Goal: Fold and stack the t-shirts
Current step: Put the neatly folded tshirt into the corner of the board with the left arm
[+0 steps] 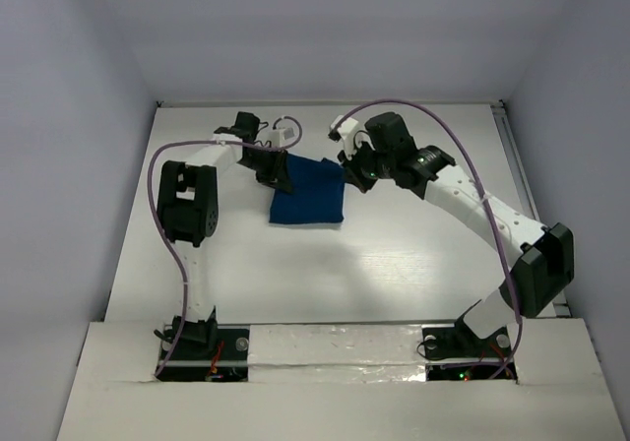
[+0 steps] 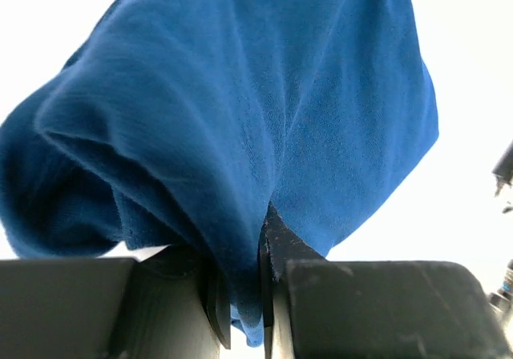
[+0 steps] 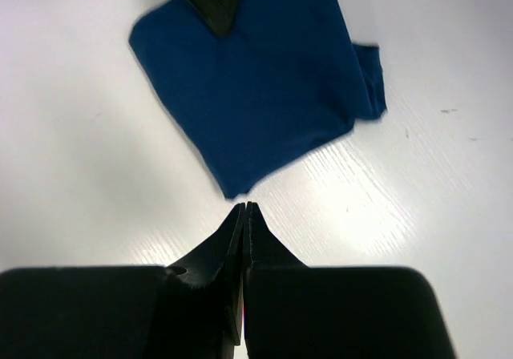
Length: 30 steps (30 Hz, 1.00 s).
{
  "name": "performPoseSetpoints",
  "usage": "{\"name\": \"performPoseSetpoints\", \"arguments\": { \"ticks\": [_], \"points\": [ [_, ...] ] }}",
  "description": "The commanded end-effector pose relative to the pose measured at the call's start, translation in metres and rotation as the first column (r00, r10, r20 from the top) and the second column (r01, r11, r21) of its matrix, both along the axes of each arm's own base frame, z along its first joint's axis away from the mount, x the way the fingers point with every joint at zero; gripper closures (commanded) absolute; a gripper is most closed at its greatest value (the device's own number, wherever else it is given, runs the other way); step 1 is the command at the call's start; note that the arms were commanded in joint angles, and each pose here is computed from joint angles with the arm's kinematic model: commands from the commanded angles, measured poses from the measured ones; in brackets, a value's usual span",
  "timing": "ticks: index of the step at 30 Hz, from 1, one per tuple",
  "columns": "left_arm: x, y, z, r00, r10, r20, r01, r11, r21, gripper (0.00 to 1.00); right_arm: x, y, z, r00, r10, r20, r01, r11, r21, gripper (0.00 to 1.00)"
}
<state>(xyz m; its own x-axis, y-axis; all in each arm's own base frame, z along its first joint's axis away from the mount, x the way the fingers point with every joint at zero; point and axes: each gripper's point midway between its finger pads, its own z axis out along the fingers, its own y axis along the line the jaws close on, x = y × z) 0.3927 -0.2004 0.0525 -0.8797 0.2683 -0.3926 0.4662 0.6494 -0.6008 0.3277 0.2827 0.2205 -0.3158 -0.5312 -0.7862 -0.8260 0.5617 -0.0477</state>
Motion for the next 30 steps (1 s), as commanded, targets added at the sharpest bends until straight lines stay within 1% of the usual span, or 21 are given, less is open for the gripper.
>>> {"name": "performPoseSetpoints", "arguments": {
  "ticks": [1, 3, 6, 7, 10, 14, 15, 16, 18, 19, 21, 24, 26, 29, 30],
  "points": [
    [0.018, 0.035, 0.014, 0.998, 0.015, 0.064, -0.023, 0.99, 0.136, 1.0, 0.007, -0.007, 0.03, 0.995, -0.023, 0.097, 0.019, 0.999, 0.043, 1.0],
    [0.029, 0.052, 0.022, 0.995, 0.039, 0.097, -0.055, 0.984, 0.169, 1.0, 0.006, -0.007, 0.029, 0.995, -0.02, 0.096, 0.017, 0.999, 0.041, 1.0],
    [0.039, 0.066, 0.028, 0.992, 0.037, 0.12, -0.064, 0.972, 0.227, 1.0, 0.006, -0.01, 0.029, 0.996, -0.021, 0.089, 0.017, 0.999, 0.044, 1.0],
    [0.044, 0.079, 0.03, 0.99, 0.057, 0.132, -0.088, 0.966, 0.243, 1.0, 0.006, -0.009, 0.029, 0.996, -0.02, 0.089, 0.016, 0.999, 0.045, 1.0],
    [0.058, 0.097, 0.039, 0.983, 0.048, 0.175, -0.101, 0.947, 0.306, 1.0, 0.005, -0.009, 0.029, 0.996, -0.016, 0.085, 0.012, 0.999, 0.048, 1.0],
    [0.075, 0.141, 0.04, 0.979, 0.064, 0.195, -0.137, 0.911, 0.388, 1.0, 0.003, -0.007, 0.03, 0.997, -0.006, 0.082, 0.002, 0.999, 0.054, 1.0],
    [0.078, 0.145, 0.035, 0.98, 0.054, 0.19, -0.129, 0.903, 0.41, 1.0, 0.003, -0.007, 0.03, 0.997, -0.004, 0.08, -0.001, 0.999, 0.055, 1.0],
    [0.084, 0.16, 0.038, 0.976, 0.058, 0.209, -0.148, 0.882, 0.446, 1.0, 0.002, -0.007, 0.03, 0.997, -0.002, 0.078, -0.002, 0.998, 0.057, 1.0],
    [0.09, 0.184, 0.031, 0.976, 0.075, 0.206, -0.17, 0.852, 0.495, 1.0, 0.002, -0.007, 0.031, 0.997, -0.001, 0.08, -0.004, 0.998, 0.059, 1.0],
    [0.097, 0.193, 0.039, 0.971, 0.079, 0.228, -0.187, 0.843, 0.504, 1.0, 0.001, -0.007, 0.031, 0.997, 0.0, 0.078, -0.005, 0.998, 0.059, 1.0],
    [0.104, 0.215, 0.038, 0.966, 0.098, 0.24, -0.215, 0.821, 0.529, 1.0, 0.0, -0.007, 0.033, 0.997, 0.003, 0.079, -0.008, 0.998, 0.062, 1.0],
    [0.12, 0.254, 0.047, 0.944, 0.124, 0.306, -0.291, 0.751, 0.592, 1.0, -0.002, -0.006, 0.032, 0.997, 0.012, 0.072, -0.017, 0.998, 0.065, 1.0],
    [0.126, 0.27, 0.052, 0.933, 0.137, 0.332, -0.323, 0.726, 0.607, 1.0, -0.002, -0.006, 0.031, 0.998, 0.014, 0.067, -0.019, 0.998, 0.066, 1.0],
    [0.135, 0.296, 0.054, 0.92, 0.135, 0.368, -0.358, 0.672, 0.648, 1.0, -0.003, -0.005, 0.031, 0.998, 0.018, 0.063, -0.022, 0.998, 0.066, 1.0],
    [0.137, 0.299, 0.055, 0.917, 0.13, 0.378, -0.364, 0.662, 0.655, 1.0, -0.003, -0.005, 0.03, 0.998, 0.018, 0.059, -0.022, 0.998, 0.066, 1.0]
  ]
}}
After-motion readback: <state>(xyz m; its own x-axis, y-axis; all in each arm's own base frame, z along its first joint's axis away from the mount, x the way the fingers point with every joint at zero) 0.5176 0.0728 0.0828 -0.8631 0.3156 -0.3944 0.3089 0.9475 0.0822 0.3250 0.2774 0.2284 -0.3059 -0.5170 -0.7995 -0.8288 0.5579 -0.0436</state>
